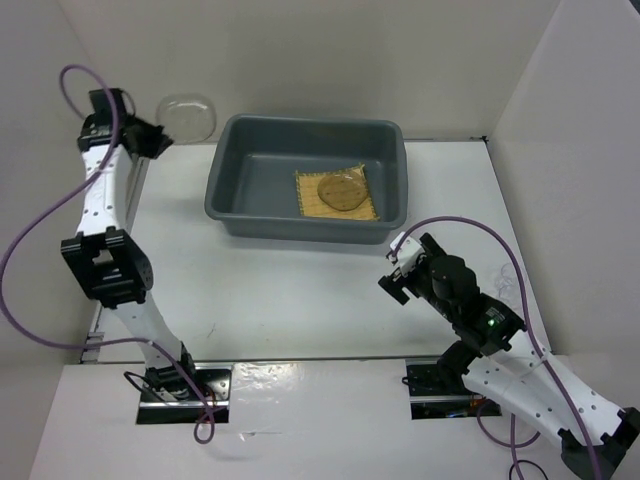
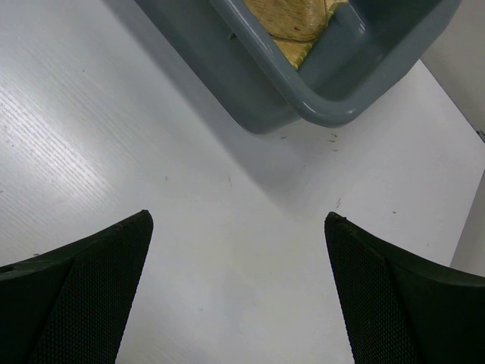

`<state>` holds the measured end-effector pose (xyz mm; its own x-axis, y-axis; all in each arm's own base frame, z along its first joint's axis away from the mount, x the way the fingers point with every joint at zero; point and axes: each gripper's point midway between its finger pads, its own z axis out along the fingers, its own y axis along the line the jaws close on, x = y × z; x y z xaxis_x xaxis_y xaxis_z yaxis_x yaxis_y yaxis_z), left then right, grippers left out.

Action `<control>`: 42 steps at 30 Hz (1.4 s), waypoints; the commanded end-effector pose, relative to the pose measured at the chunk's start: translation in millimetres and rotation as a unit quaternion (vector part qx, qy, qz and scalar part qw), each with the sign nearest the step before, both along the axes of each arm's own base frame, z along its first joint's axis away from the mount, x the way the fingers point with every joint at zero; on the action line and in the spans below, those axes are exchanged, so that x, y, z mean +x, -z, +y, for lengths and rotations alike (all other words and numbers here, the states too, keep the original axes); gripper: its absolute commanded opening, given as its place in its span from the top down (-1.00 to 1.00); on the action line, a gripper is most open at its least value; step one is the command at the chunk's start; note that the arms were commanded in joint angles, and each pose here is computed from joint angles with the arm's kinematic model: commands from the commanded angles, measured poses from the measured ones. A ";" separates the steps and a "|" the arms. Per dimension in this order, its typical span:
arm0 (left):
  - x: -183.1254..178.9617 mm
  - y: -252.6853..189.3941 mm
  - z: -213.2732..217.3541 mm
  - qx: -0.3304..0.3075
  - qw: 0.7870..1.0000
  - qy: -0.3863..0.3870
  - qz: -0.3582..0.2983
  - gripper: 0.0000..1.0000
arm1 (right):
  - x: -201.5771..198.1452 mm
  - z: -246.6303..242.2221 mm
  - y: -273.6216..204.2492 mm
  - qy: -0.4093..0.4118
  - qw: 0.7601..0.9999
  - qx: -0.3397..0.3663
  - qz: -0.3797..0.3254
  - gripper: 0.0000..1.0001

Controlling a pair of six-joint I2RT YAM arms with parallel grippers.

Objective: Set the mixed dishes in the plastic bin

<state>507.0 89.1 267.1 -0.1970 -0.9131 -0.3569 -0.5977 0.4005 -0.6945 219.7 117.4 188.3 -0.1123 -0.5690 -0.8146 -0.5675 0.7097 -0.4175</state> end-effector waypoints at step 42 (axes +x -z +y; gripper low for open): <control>63.7 179.8 -380.9 -0.103 0.888 0.445 0.060 0.63 | 6.8 0.0 -6.6 0.020 1.000 0.012 -0.014 -0.97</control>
